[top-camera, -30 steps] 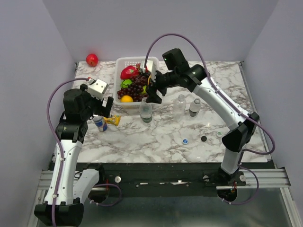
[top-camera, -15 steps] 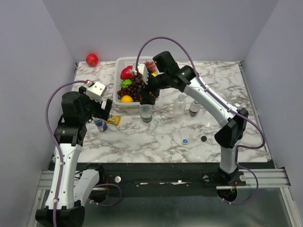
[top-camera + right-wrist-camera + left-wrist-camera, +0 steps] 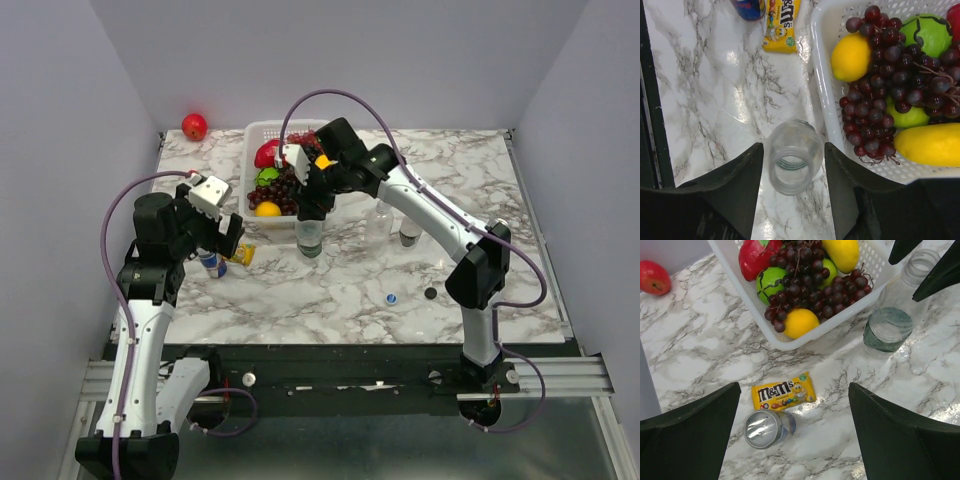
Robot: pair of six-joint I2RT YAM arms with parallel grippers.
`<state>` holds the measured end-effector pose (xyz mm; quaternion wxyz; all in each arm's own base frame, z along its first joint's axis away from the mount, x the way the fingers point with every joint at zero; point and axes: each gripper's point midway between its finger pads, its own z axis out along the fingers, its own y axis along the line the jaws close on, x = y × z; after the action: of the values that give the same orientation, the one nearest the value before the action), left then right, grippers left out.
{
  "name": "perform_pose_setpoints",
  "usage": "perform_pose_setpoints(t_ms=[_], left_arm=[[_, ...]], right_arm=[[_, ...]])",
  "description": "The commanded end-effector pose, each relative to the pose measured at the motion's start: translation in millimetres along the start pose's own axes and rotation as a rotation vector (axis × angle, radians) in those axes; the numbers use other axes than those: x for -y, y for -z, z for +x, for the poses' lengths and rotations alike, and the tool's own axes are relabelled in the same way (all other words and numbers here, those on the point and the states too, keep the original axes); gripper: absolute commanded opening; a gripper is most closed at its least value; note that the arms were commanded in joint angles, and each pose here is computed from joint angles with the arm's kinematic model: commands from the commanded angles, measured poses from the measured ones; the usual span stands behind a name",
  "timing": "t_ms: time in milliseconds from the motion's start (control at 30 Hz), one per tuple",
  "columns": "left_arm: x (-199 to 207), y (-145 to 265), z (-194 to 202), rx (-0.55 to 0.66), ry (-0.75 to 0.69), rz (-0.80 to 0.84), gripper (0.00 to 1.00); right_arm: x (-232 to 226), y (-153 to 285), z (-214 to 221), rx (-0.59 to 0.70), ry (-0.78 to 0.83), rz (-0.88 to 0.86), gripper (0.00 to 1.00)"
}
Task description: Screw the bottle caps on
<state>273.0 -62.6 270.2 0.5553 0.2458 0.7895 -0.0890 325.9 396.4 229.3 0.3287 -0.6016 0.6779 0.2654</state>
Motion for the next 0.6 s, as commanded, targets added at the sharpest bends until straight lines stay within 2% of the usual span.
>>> perform_pose_setpoints(t_ms=[0,33,100,133,233,333,567], left_arm=[[14.6,-7.1,7.9,-0.001,-0.012,0.099,0.99],[16.2,-10.0,9.1,0.003,-0.012,0.112,0.98],[25.9,-16.1,12.3,0.009,0.003,0.176,0.99],[28.7,-19.4,10.0,0.029,0.004,0.198,0.98],[41.6,-30.8,14.9,0.070,0.010,0.277,0.99],[61.1,-39.9,20.7,0.094,-0.017,0.361,0.99],[106.3,-46.9,6.9,0.134,-0.035,0.539,0.99]], right_arm=[[2.1,-10.1,8.6,-0.025,-0.001,0.012,0.52],[1.4,-10.7,11.2,-0.030,-0.002,0.011,0.43],[-0.2,-10.7,13.6,-0.035,0.004,0.005,0.32],[-1.6,-10.6,14.4,-0.036,0.003,-0.001,0.21],[-7.3,5.3,-0.8,0.003,0.010,-0.002,0.07],[-17.0,35.2,-32.9,0.085,0.035,-0.007,0.01],[-47.9,80.1,-72.8,0.199,-0.010,-0.084,0.01]])
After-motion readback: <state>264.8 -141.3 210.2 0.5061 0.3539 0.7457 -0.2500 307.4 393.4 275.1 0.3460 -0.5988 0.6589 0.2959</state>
